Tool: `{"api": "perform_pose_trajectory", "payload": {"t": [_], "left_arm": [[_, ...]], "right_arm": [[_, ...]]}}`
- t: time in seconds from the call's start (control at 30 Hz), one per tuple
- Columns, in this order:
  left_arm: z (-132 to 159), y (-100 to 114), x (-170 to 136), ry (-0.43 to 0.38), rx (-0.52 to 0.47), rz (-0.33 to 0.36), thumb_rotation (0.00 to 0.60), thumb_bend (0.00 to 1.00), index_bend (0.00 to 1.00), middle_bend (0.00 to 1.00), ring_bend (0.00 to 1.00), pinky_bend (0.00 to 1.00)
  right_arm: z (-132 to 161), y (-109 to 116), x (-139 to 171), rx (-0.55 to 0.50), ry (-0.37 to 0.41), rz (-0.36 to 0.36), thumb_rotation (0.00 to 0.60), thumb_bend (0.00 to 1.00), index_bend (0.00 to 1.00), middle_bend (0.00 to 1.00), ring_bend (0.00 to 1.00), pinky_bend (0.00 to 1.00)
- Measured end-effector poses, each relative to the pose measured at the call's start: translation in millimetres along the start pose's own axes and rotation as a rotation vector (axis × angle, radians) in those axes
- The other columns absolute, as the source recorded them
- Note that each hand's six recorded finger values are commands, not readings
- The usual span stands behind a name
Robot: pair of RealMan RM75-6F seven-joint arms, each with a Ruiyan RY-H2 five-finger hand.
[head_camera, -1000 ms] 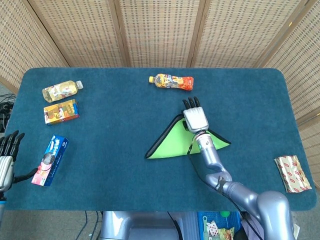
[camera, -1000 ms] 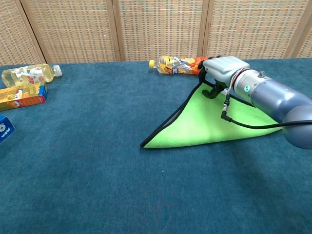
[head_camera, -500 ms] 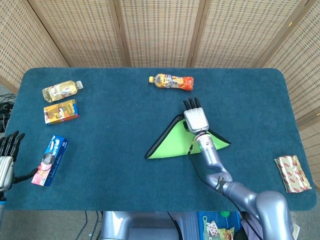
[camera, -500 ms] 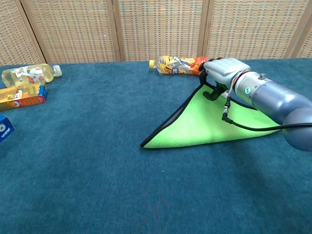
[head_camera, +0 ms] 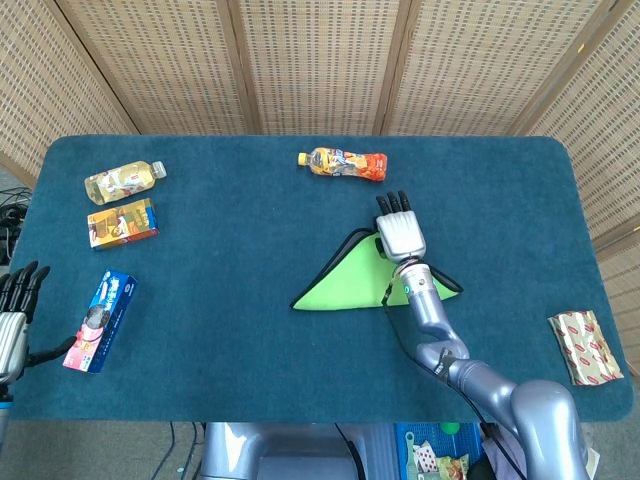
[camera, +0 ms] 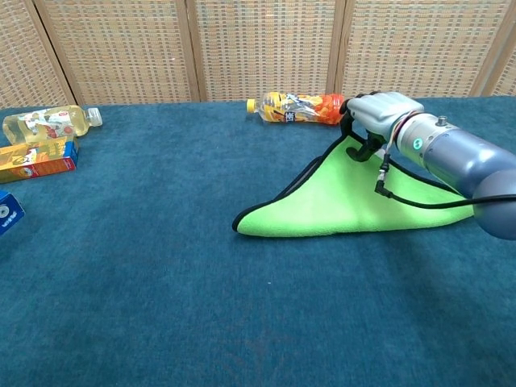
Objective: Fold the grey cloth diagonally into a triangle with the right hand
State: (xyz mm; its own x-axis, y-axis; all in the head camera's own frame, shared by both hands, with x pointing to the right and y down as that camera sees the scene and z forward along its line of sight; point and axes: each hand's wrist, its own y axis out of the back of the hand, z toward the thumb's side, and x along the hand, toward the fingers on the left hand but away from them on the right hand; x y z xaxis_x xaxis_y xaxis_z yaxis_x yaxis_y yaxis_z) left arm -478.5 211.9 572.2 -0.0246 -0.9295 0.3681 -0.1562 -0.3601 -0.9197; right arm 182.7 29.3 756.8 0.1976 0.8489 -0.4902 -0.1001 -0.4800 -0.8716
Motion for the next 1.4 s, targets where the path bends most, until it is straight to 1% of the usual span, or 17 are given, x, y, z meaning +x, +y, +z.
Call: {"api": "perform_pose_trajectory", "payload": {"t": [0.33, 0.8, 1.03, 1.1, 1.13, 1.2, 1.23, 1.3, 1.4], "left_arm": [[-0.9, 0.6, -0.1, 0.003, -0.002, 0.002, 0.600, 0.15, 0.00, 0.00, 0.00, 0.00], [-1.3, 0.0, 0.5, 0.004, -0.003, -0.002, 0.600, 0.15, 0.00, 0.00, 0.00, 0.00], [-1.4, -0.2, 0.1, 0.004, -0.002, -0.003, 0.600, 0.15, 0.00, 0.00, 0.00, 0.00], [-1.4, 0.1, 0.4, 0.005, -0.003, -0.002, 0.600, 0.15, 0.00, 0.00, 0.00, 0.00], [-1.4, 0.3, 0.5, 0.005, -0.003, -0.001, 0.600, 0.15, 0.00, 0.00, 0.00, 0.00], [-1.5, 0.8, 0.4, 0.005, -0.004, 0.000, 0.600, 0.15, 0.00, 0.00, 0.00, 0.00], [-1.6, 1.0, 0.3, 0.006, -0.004, 0.001, 0.600, 0.15, 0.00, 0.00, 0.00, 0.00], [-1.7, 1.0, 0.2, 0.006, -0.005, 0.001, 0.600, 0.15, 0.00, 0.00, 0.00, 0.00], [-1.2, 1.3, 0.0, 0.004, -0.004, 0.002, 0.600, 0.15, 0.00, 0.00, 0.00, 0.00]], "right_arm": [[5.0, -1.4, 0.5, 0.000, 0.011, 0.001, 0.600, 0.54, 0.64, 0.14, 0.00, 0.00], [6.1, 5.2, -1.9, -0.002, 0.014, -0.017, 0.600, 0.54, 0.64, 0.14, 0.00, 0.00], [6.2, 3.2, -2.3, -0.005, 0.011, -0.007, 0.600, 0.54, 0.64, 0.13, 0.00, 0.00], [7.1, 2.2, -2.2, -0.008, 0.012, -0.003, 0.600, 0.54, 0.64, 0.11, 0.00, 0.00], [7.5, 1.7, -2.1, -0.008, 0.013, -0.001, 0.600, 0.54, 0.62, 0.09, 0.00, 0.00], [8.1, 0.1, -1.8, -0.007, 0.016, 0.006, 0.600, 0.51, 0.50, 0.02, 0.00, 0.00], [8.4, -0.7, -1.5, -0.006, 0.019, 0.010, 0.600, 0.50, 0.46, 0.01, 0.00, 0.00], [8.6, -1.5, -0.8, -0.005, 0.023, 0.015, 0.600, 0.45, 0.34, 0.00, 0.00, 0.00], [8.0, -0.6, 0.0, -0.007, 0.027, 0.016, 0.600, 0.38, 0.20, 0.00, 0.00, 0.00]]}}
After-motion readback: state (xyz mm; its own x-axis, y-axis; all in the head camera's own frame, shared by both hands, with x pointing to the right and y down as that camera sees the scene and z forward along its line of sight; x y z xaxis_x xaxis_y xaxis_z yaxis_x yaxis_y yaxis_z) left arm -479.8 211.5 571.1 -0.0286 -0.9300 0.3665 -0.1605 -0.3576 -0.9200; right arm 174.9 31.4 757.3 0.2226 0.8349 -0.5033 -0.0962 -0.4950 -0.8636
